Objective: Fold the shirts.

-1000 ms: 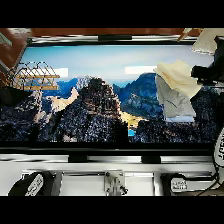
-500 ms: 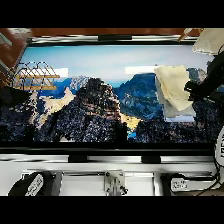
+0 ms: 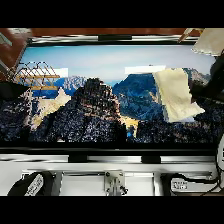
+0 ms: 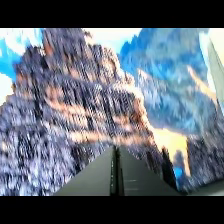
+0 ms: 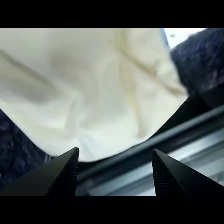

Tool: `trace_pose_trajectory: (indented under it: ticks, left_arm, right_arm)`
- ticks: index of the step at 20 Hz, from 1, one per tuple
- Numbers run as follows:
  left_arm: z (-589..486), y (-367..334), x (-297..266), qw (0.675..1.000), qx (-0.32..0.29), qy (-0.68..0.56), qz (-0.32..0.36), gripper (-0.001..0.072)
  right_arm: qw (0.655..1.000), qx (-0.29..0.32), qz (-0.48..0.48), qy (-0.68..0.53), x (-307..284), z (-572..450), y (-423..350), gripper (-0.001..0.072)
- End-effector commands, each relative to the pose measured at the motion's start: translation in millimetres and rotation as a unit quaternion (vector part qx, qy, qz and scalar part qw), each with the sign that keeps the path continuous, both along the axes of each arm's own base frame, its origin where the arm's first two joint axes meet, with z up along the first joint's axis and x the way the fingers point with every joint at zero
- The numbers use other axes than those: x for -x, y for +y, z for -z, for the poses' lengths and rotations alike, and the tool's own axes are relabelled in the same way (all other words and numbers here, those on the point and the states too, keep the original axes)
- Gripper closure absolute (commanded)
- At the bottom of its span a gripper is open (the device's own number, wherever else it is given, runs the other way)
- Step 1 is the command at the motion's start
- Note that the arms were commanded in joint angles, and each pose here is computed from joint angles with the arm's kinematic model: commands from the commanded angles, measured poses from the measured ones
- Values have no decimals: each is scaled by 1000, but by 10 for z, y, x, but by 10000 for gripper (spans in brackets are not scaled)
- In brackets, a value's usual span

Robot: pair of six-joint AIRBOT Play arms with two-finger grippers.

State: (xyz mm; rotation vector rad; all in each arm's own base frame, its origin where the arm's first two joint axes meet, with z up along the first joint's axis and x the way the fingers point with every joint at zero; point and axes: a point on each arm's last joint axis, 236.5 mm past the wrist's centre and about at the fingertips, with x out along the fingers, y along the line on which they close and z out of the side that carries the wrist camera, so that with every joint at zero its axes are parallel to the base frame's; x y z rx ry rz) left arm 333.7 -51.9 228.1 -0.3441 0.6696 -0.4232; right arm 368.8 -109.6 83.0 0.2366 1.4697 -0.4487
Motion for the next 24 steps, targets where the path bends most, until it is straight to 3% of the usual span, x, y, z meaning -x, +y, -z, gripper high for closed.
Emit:
trace_pose_trajectory:
  ticks: [1, 3, 4, 7, 8, 9, 10, 12, 24]
  left_arm:
    - [130, 109, -273, 999, -46, -13, -24, 675]
    - [546, 135, -403, 992, -112, 49, -27, 676]
    - [795, 148, -443, 983, -157, 91, -28, 676]
    - [1425, 111, -409, 935, -286, 207, -14, 669]
    - [1563, 37, -398, 922, -314, 228, -2, 536]
    - [1651, -70, -391, 916, -324, 236, 9, 257]
    - [1722, -179, -386, 915, -321, 244, 11, 76]
    - [1788, -315, -365, 913, -324, 248, 24, 78]
    - [1787, -352, -367, 913, -325, 245, 28, 79]
  right_arm:
    - [965, 57, -36, -253, -795, -1145, -68, 148]
    - [905, 19, -90, -416, -1239, -1893, 513, 165]
    - [900, 0, -123, -418, -1260, -1903, 866, 165]
    - [943, -33, -232, -236, -916, -867, 1798, 164]
    - [946, -66, -250, -195, -820, -554, 2067, 164]
    - [947, -108, -257, -161, -738, -282, 2317, 164]
    - [948, -142, -249, -135, -681, -81, 2473, 164]
    - [951, -181, -234, -88, -594, 233, 2627, 163]
    - [953, -182, -232, -67, -600, 402, 2632, 164]
